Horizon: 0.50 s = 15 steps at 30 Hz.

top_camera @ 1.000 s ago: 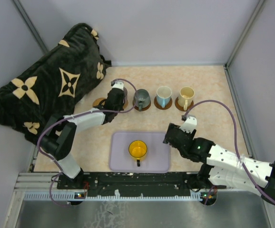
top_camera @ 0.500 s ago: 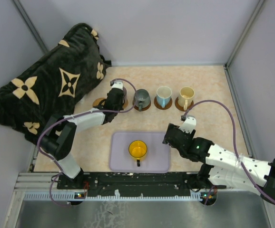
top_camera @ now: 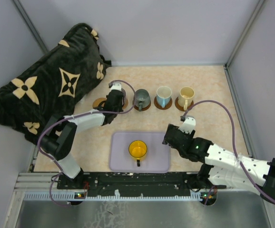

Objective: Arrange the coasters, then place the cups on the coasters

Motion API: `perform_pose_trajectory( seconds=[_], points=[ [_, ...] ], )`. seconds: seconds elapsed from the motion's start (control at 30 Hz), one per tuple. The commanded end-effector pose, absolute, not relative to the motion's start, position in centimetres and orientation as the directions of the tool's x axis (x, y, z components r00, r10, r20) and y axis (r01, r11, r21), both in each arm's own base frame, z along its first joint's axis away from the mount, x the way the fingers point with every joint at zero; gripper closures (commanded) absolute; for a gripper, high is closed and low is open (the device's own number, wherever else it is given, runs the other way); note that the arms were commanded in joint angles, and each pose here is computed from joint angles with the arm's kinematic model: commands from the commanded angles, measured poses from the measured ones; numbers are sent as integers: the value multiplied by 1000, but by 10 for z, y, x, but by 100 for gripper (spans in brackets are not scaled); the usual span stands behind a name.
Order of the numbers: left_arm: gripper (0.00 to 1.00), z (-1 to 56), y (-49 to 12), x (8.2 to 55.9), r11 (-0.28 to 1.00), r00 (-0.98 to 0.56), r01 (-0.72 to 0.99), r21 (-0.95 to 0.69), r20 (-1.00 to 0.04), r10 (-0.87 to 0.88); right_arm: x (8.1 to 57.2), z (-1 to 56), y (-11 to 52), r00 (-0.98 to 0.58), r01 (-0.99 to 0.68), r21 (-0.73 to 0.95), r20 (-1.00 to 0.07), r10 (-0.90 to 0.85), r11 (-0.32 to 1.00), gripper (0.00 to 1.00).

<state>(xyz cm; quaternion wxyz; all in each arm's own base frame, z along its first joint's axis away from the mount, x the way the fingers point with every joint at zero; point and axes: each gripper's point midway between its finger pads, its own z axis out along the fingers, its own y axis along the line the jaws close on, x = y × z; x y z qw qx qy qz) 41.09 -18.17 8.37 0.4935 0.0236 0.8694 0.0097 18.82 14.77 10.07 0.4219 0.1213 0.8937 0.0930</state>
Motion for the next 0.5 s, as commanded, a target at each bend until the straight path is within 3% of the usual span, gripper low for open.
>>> perform_pose_trajectory(
  seconds=[0.0, 0.47],
  points=[
    [98, 98, -188, 419, 999, -462, 16, -40, -886, -27, 191, 103, 152, -599, 146, 297, -733, 323, 944, 23],
    [98, 87, -190, 415, 998, -488, 18, -58, -872, -42, 191, 102, 153, -600, 144, 296, -733, 321, 944, 23]
  ],
)
